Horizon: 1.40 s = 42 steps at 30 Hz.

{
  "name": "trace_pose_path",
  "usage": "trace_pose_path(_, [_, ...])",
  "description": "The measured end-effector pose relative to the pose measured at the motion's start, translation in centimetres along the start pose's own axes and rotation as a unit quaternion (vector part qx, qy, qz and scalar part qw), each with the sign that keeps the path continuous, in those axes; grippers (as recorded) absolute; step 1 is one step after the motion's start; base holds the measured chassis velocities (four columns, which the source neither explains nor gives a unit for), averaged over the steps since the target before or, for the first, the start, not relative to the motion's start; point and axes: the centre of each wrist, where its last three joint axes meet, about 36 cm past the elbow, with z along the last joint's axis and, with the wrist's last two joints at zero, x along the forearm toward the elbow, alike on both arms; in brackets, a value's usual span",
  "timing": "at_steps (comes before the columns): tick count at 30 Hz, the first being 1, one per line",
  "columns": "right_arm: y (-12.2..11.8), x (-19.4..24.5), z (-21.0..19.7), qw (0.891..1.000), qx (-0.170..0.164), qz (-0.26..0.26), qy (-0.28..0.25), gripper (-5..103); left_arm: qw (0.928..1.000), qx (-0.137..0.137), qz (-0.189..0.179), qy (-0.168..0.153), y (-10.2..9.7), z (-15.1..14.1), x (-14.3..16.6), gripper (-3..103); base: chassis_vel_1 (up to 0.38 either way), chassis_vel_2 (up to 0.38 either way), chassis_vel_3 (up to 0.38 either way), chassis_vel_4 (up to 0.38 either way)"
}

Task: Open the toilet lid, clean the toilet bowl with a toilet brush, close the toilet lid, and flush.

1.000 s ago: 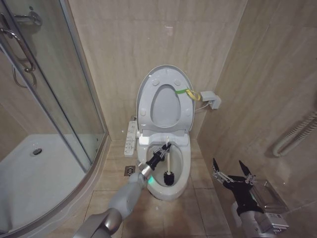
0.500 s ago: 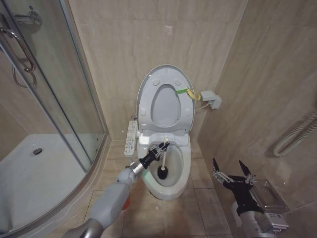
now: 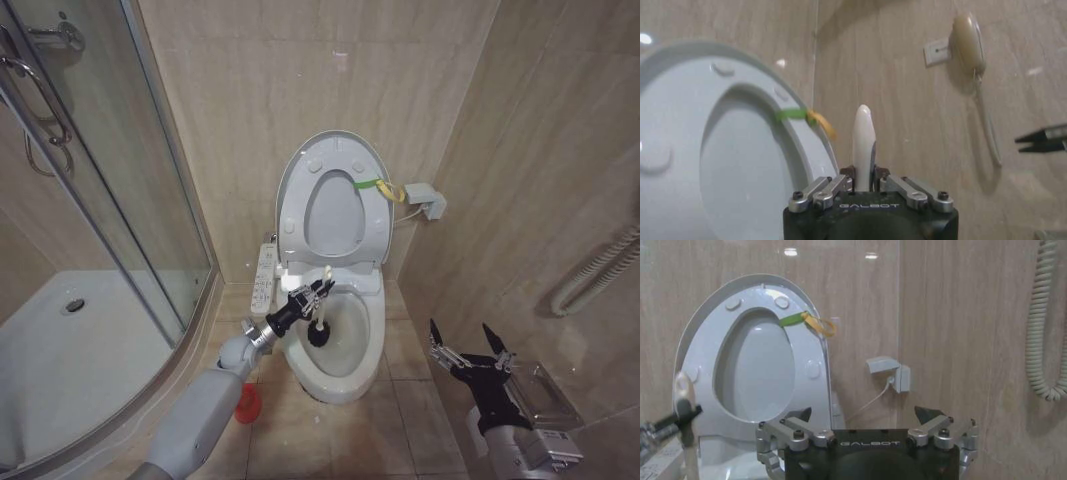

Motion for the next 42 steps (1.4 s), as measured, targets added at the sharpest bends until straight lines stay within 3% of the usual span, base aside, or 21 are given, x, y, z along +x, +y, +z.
trace_pose_path(7, [0.0, 0.0, 0.0, 1.000, 0.000, 0.000, 0.000, 100, 0.9988, -0.014, -0.037, -0.031, -0.7, -3.7, -1.6, 18, 0.000, 0.000, 0.000, 0.000])
trace_pose_path(9, [0.0, 0.0, 0.0, 1.000, 0.000, 0.000, 0.000, 100, 0.9961, -0.021, -0.075, -0.041, -1.5, -5.5, -1.7, 18, 0.000, 0.000, 0.000, 0.000])
trace_pose_path(18, [0.0, 0.0, 0.0, 1.000, 0.000, 0.000, 0.000, 100, 0.9857, -0.019, -0.165, -0.029, -3.4, -8.5, 0.4, 18, 0.000, 0.000, 0.000, 0.000])
trace_pose_path(19, [0.0, 0.0, 0.0, 1.000, 0.000, 0.000, 0.000, 100, 0.9800, -0.014, -0.197, -0.021, -4.4, -9.7, 1.4, 18, 0.000, 0.000, 0.000, 0.000])
trace_pose_path(21, [0.0, 0.0, 0.0, 1.000, 0.000, 0.000, 0.000, 100, 0.9744, -0.012, -0.224, -0.011, -6.2, -12.0, 3.2, 18, 0.000, 0.000, 0.000, 0.000])
trace_pose_path(27, [0.0, 0.0, 0.0, 1.000, 0.000, 0.000, 0.000, 100, 0.9704, -0.006, -0.241, 0.006, -9.0, -12.9, 6.1, 18, 0.000, 0.000, 0.000, 0.000])
trace_pose_path(32, [0.0, 0.0, 0.0, 1.000, 0.000, 0.000, 0.000, 100, 0.9628, -0.012, -0.269, 0.024, -11.4, -14.1, 9.5, 18, 0.000, 0.000, 0.000, 0.000])
trace_pose_path(34, [0.0, 0.0, 0.0, 1.000, 0.000, 0.000, 0.000, 100, 0.9544, -0.021, -0.296, 0.033, -12.7, -14.4, 11.3, 18, 0.000, 0.000, 0.000, 0.000])
trace_pose_path(36, [0.0, 0.0, 0.0, 1.000, 0.000, 0.000, 0.000, 100, 0.9510, -0.023, -0.306, 0.036, -13.2, -14.5, 11.7, 18, 0.000, 0.000, 0.000, 0.000])
trace_pose_path(39, [0.0, 0.0, 0.0, 1.000, 0.000, 0.000, 0.000, 100, 0.9377, -0.025, -0.344, 0.043, -15.0, -14.0, 13.1, 18, 0.000, 0.000, 0.000, 0.000])
trace_pose_path(42, [0.0, 0.0, 0.0, 1.000, 0.000, 0.000, 0.000, 100, 0.9313, -0.030, -0.359, 0.051, -16.1, -13.6, 14.1, 18, 0.000, 0.000, 0.000, 0.000])
